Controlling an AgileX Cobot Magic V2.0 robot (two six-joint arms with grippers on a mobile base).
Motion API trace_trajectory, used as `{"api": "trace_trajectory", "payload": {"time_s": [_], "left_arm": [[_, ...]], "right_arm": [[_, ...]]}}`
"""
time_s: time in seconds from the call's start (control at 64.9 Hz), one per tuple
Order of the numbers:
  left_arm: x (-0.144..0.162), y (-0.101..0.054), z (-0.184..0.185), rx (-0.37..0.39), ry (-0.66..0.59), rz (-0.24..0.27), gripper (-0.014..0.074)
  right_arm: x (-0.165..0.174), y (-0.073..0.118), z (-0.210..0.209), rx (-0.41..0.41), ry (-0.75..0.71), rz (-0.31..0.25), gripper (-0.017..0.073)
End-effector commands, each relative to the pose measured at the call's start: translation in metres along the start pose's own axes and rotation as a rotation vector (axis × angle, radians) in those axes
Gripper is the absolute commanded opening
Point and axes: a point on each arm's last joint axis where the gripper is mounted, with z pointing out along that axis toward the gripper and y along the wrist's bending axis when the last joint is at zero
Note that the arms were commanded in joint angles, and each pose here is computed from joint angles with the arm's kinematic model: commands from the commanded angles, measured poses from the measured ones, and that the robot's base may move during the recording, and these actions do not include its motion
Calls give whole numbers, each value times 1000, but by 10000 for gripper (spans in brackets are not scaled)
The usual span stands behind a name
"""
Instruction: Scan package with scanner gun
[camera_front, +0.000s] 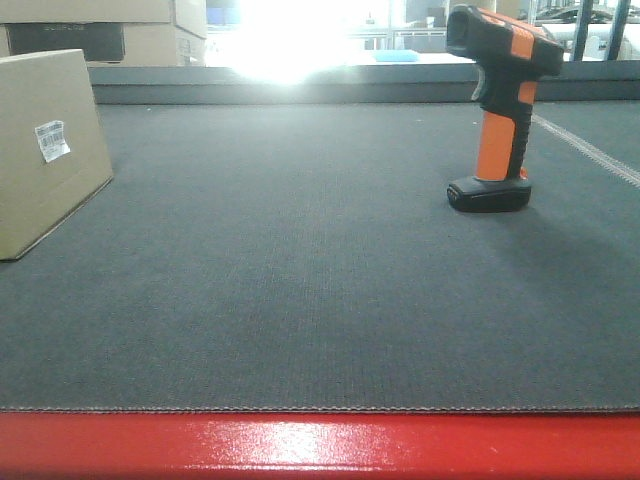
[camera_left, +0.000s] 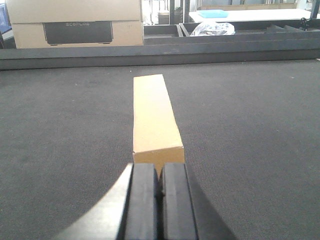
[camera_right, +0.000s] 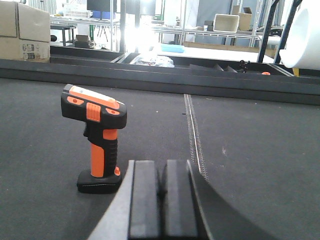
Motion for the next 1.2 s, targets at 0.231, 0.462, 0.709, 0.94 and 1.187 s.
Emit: {"api": "trace_trajectory", "payload": {"time_s": [0.231,0.462,0.709,0.94,1.187], "left_arm": [[11,-1,-9,3,-23,-7,-111],[60,-2,-42,-37,-128,-47,-111],[96,-5,-51,-39,-184,-54,-111],[95,-5,-51,-40,-195,-53,-111],[95,-5,-51,-40,-195,-53,-111]], "right_arm": [[-2,-1,-1,9,-17,-12,-154],[-2,-1,-1,9,-17,-12,-154],[-1,-1,-1,9,-17,-12,-154],[-1,-1,-1,9,-17,-12,-154],[-1,-1,-1,9,-17,-12,-154]]}}
